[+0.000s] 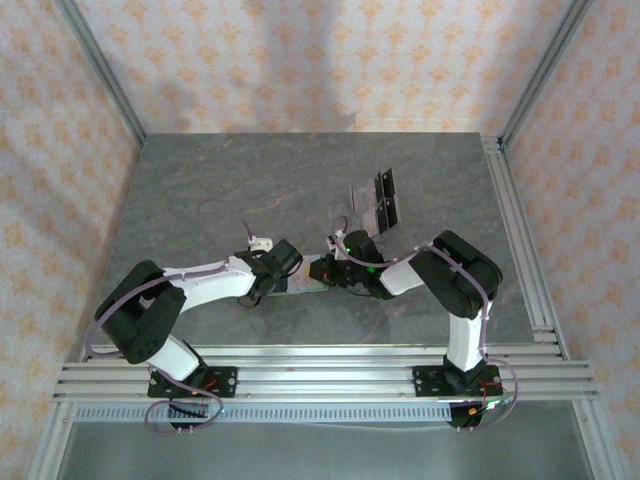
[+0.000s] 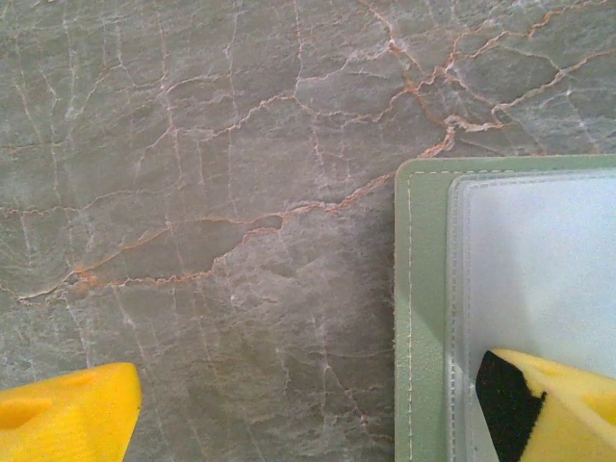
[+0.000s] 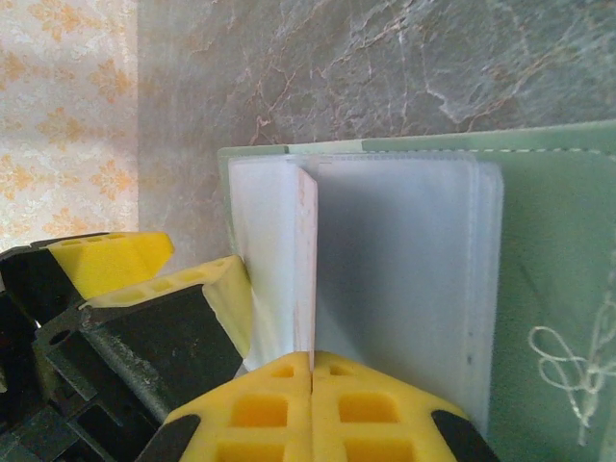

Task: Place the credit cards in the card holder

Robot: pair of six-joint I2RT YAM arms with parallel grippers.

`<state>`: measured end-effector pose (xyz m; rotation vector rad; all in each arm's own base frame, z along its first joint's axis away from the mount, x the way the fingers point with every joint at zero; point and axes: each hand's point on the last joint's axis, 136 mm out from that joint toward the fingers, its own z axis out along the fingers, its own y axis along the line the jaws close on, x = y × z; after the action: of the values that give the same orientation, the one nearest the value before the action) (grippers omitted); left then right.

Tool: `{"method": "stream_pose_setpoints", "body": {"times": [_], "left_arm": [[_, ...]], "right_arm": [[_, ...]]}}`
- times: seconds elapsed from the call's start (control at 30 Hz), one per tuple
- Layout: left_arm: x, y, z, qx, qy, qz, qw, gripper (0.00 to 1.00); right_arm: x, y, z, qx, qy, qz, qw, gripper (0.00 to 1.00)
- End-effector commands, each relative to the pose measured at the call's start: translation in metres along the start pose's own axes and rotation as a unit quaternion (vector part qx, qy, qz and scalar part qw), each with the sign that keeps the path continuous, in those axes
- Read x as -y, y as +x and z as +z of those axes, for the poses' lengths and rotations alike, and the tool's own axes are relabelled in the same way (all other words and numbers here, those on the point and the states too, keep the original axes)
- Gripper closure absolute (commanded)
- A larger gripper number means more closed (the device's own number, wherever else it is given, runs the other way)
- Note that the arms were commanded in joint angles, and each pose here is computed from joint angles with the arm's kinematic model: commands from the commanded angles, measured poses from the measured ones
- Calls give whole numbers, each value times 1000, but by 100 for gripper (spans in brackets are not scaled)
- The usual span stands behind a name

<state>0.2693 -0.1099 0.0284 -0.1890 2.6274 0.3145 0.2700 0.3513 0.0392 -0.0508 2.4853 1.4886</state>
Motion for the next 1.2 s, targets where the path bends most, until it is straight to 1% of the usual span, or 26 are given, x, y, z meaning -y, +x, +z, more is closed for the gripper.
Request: {"method": "stream_pose_setpoints", "body": {"times": [0.0,0.37,0.67,1.17], "left_arm": [[-13,18,6,-25,-39,29,998,8],[-13,17,5,-24,-39,29,999,8],[-13,17,4,-23,-39,30,999,8],[-11,15,3,-22,-37,30,999,8]], "right_arm": [[-5,-1,4,-7,-13,-3,1000,100],[0,3,10,-21,-13,2,1000,100],[7,-9,1,0,-2,7,1000,100],[7,4,9,-37,-1,7,999,100]]}}
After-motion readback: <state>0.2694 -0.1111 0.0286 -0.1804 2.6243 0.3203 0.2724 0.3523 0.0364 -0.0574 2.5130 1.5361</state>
